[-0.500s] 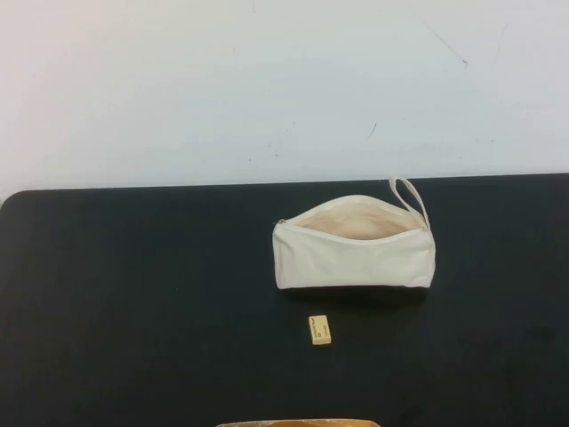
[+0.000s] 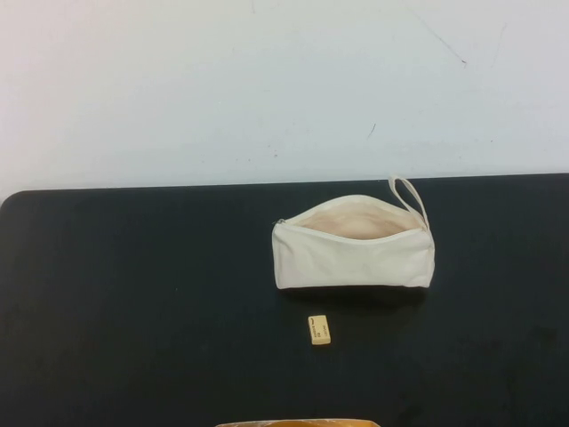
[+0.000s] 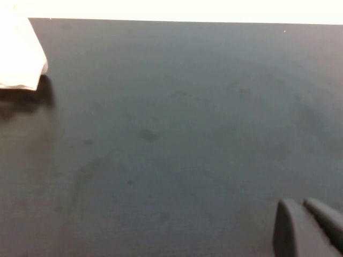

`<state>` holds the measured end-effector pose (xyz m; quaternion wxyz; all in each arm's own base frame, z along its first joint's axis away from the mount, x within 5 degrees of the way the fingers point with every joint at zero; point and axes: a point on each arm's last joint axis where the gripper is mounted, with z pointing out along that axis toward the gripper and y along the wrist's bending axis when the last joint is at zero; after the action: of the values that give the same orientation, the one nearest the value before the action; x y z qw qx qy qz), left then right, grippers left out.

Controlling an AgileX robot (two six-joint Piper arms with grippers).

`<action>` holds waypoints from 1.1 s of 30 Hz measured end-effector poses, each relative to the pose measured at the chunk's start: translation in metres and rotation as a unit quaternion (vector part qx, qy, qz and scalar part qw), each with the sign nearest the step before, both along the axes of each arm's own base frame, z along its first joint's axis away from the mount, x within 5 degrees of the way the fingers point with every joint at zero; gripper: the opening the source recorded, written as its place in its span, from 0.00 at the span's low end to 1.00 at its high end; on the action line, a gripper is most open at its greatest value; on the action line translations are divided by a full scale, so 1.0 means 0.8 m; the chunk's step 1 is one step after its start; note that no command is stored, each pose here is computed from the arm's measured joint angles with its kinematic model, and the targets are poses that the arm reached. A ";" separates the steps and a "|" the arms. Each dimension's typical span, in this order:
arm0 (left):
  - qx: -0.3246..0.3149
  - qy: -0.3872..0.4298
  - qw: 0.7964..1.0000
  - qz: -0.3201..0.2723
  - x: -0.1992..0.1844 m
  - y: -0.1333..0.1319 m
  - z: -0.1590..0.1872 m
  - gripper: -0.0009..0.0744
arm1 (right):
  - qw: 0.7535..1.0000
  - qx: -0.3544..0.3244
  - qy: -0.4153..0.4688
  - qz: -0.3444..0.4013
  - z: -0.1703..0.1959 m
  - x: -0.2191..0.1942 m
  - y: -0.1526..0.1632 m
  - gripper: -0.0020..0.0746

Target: Put eraser into pencil case

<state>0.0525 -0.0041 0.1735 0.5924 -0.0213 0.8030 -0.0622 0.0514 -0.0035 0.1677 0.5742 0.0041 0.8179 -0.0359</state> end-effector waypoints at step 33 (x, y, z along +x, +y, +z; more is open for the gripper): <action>0.000 0.000 1.000 0.000 0.000 0.000 0.000 0.01 | 0.982 -0.020 -0.190 0.002 0.042 0.007 0.000 0.02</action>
<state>0.0525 -0.0041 0.1735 0.5924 -0.0213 0.8030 -0.0622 0.0568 -0.0038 0.2015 0.7191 -0.0018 0.6932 -0.0494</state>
